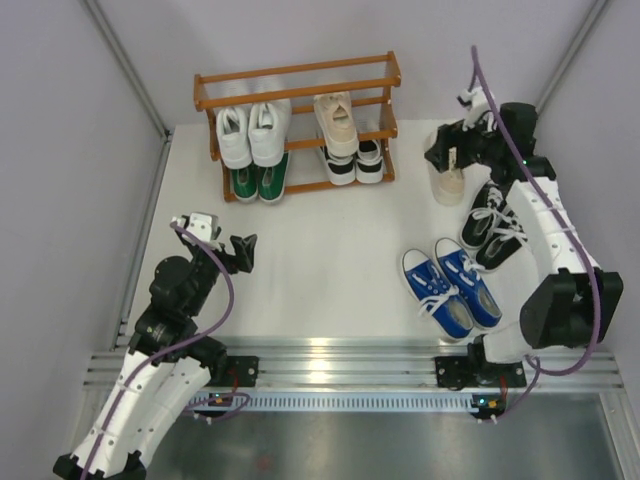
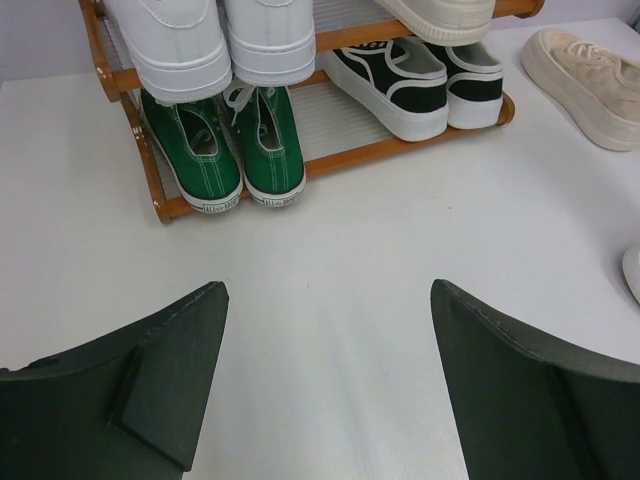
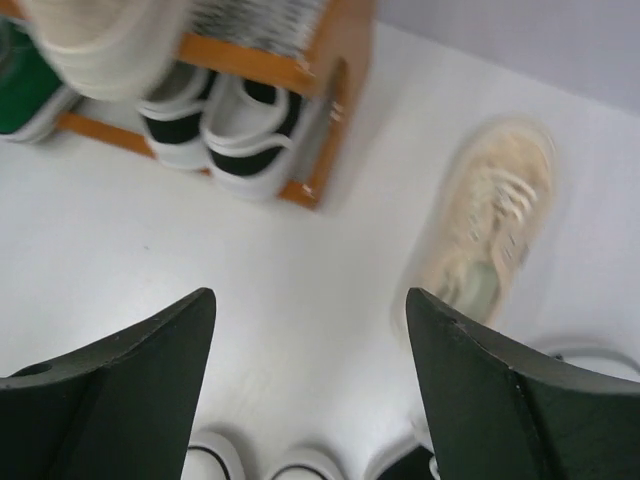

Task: Place and organize the shoes onto the shoe shelf
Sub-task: Pick up the shoe at the center of the board.

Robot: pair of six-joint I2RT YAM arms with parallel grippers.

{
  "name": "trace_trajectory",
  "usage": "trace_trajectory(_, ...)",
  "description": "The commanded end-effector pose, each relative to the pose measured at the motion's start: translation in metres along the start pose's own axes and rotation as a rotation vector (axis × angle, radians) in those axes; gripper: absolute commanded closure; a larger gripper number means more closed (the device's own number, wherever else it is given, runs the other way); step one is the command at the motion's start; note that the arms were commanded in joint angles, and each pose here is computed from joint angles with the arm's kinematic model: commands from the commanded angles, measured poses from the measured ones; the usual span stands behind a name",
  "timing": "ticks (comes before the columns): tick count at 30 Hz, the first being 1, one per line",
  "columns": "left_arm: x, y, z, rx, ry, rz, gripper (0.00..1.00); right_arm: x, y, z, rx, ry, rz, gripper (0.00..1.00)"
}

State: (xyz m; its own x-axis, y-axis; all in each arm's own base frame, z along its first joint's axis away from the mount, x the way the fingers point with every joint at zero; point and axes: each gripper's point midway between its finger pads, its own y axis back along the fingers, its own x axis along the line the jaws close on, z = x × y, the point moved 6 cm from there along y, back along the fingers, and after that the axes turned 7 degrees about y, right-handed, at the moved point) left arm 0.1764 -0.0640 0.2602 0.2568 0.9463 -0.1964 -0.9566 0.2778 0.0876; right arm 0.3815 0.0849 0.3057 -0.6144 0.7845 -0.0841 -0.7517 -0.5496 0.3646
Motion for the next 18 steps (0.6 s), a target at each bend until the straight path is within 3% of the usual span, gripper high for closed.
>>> trace_trajectory(1,-0.004,0.000,0.007,-0.033,0.008,-0.027,0.12,-0.047,0.010,-0.052,0.118,-0.218,-0.184,0.24)
trace_trajectory(4,-0.004,0.000,0.006,-0.032,0.008,-0.028,0.12,-0.082,0.012,-0.076,0.149,-0.327,-0.278,0.32)
trace_trajectory(9,-0.003,0.000,0.005,-0.028,0.007,-0.026,0.12,-0.119,-0.010,-0.099,0.232,-0.357,-0.297,0.36)
trace_trajectory(18,-0.004,-0.001,0.005,-0.022,0.008,-0.032,0.12,-0.140,-0.047,-0.140,0.330,-0.396,-0.289,0.37)
